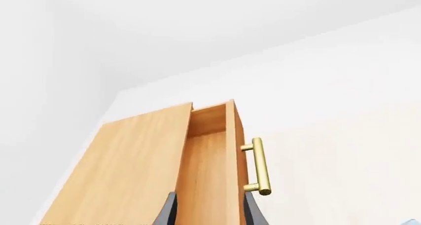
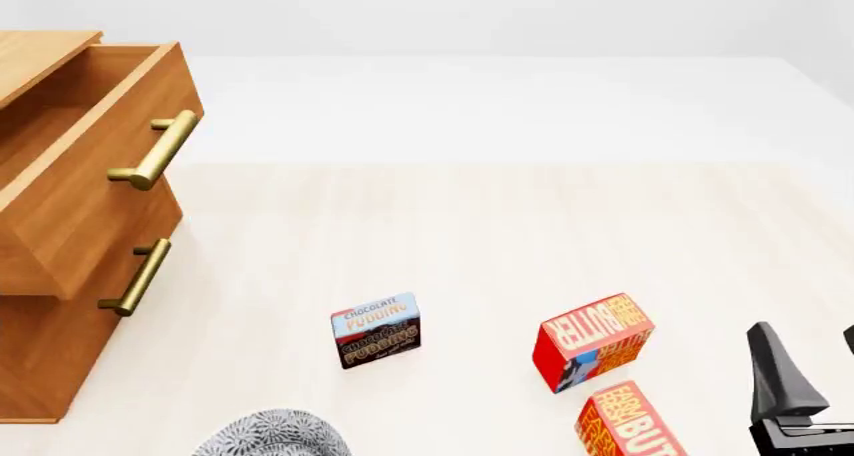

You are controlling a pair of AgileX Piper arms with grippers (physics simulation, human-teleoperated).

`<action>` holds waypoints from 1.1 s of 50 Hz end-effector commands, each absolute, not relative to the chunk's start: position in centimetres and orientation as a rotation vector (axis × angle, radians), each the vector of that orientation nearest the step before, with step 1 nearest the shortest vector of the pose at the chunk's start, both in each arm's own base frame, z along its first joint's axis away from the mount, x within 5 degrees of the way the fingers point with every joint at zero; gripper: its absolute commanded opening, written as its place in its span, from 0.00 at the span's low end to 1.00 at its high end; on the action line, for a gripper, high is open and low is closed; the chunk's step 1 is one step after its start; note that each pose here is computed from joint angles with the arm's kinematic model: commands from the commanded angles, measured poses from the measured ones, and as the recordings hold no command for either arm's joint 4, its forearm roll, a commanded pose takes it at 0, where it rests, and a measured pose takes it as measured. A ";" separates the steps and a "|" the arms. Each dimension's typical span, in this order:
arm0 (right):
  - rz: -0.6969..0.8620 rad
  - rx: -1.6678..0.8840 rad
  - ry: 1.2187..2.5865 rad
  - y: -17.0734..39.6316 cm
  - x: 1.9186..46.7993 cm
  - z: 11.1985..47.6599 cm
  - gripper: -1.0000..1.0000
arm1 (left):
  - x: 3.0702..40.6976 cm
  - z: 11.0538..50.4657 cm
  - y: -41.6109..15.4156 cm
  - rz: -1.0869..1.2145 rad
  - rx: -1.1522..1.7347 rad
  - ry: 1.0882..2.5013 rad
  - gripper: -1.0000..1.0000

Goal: Put the chocolate pudding in the top drawer of the cabinet and close it.

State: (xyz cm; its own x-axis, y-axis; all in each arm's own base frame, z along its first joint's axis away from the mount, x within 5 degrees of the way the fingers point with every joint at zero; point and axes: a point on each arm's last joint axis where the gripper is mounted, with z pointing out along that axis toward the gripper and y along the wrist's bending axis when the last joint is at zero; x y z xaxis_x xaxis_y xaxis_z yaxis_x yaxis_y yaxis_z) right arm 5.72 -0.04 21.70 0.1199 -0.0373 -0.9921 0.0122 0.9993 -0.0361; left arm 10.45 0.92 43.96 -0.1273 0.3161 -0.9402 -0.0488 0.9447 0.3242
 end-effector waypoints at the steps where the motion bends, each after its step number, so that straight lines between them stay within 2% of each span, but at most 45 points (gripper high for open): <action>1: -0.036 -0.021 1.450 0.0 5.7 21.7 1.00 | 12.1 43.7 1.2 0.326 0.223 1.763 1.00; 26: -0.036 -0.021 1.450 0.0 5.7 21.7 1.00 | 13.2 47.1 0.7 0.251 0.230 1.840 1.00; 55: -0.036 -0.021 1.450 0.0 5.7 21.7 1.00 | 16.0 45.9 0.0 0.141 0.221 2.017 1.00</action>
